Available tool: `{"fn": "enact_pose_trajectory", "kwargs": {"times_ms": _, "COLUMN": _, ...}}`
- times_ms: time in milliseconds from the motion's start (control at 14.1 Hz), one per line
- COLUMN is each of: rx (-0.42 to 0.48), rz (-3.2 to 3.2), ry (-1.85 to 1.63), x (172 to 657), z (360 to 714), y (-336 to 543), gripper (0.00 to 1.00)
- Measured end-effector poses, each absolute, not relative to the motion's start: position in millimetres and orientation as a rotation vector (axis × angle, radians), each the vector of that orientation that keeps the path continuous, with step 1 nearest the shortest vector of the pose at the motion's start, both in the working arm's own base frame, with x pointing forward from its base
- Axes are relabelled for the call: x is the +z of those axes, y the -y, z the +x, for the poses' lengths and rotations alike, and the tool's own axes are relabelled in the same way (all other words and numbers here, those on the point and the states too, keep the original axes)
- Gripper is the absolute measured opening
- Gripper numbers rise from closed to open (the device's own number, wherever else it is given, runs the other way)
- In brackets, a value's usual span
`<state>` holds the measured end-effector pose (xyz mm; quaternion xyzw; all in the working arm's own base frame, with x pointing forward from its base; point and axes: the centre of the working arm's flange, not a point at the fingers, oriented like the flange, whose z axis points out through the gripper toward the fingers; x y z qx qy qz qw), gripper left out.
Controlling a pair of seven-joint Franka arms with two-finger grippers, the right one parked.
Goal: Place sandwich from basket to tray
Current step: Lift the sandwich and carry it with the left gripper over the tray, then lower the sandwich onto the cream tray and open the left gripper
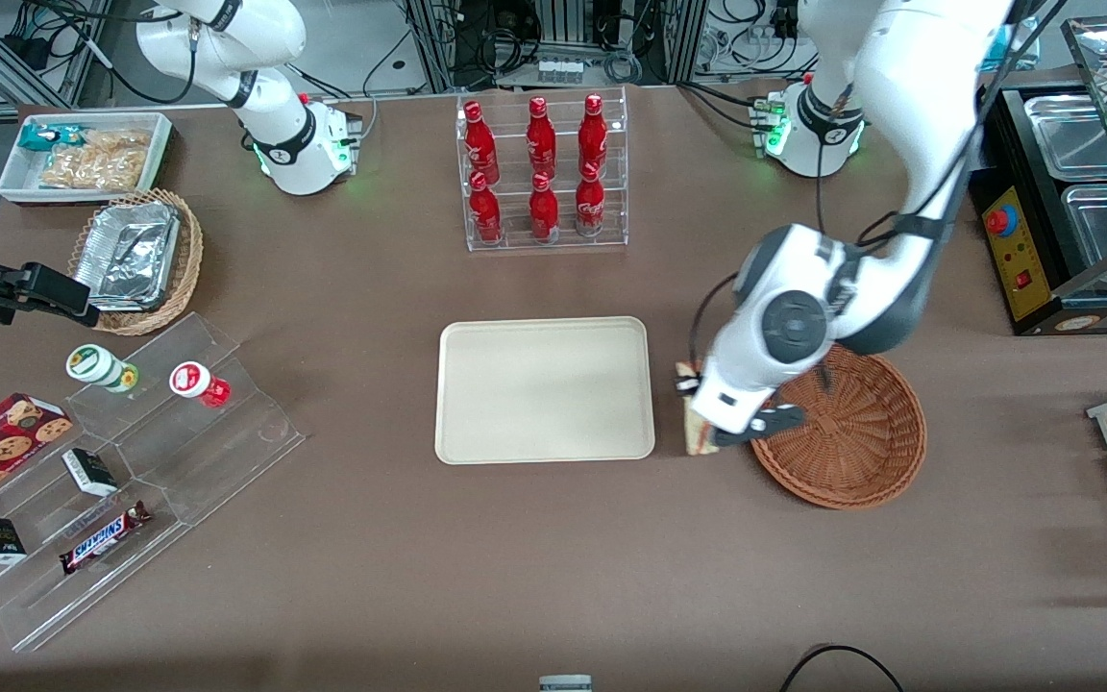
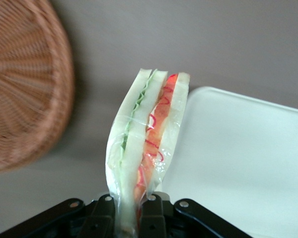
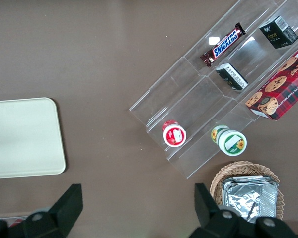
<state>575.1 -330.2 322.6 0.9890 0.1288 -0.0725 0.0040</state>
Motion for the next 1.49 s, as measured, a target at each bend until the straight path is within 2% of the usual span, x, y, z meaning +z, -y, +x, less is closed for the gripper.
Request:
{"fn": "enact_pose_trajectory", "kwargs": {"times_ms": 212, "rx": -0.172, "rz": 3.133, "ry": -0.457, "x": 313.9, "z": 555.4, "y": 390.9, "gripper": 0.15}}
{"fn": "enact_pose_trajectory", "kwargs": {"times_ms": 566, "rx": -0.176, "rz": 3.116, "ry": -0.464, "x": 292.8, "z": 537.5, "y": 457.2, "gripper": 0.15}}
{"fn": "enact_pose_trajectory", "kwargs": {"times_ms": 779, "rx": -0.154, "rz": 3.095, "ry": -0.414, "x": 278.4, "z": 518.0, "y": 492.1, "gripper": 0.15}}
{"fn": "enact_pose_trajectory", "kwargs": {"times_ms": 1062, "rx": -0.167, "rz": 3.1, "ry": -0.359, "x": 258.8, "z": 492.7, "y": 529.6, "gripper": 0.15}}
{"fn": "enact_pose_trajectory", "kwargs": {"times_ms": 1274, "rx": -0.164, "rz": 3.106, "ry": -0.345, "x": 248.1, "z": 486.7, "y": 543.1, "gripper": 0.15}}
{"fn": "enact_pose_trajectory", "kwargs": {"times_ms": 1487, "rx": -0.118, "rz": 3.132, "ry": -0.327, "x": 237.8, "z": 489.4, "y": 543.9, "gripper": 0.15}}
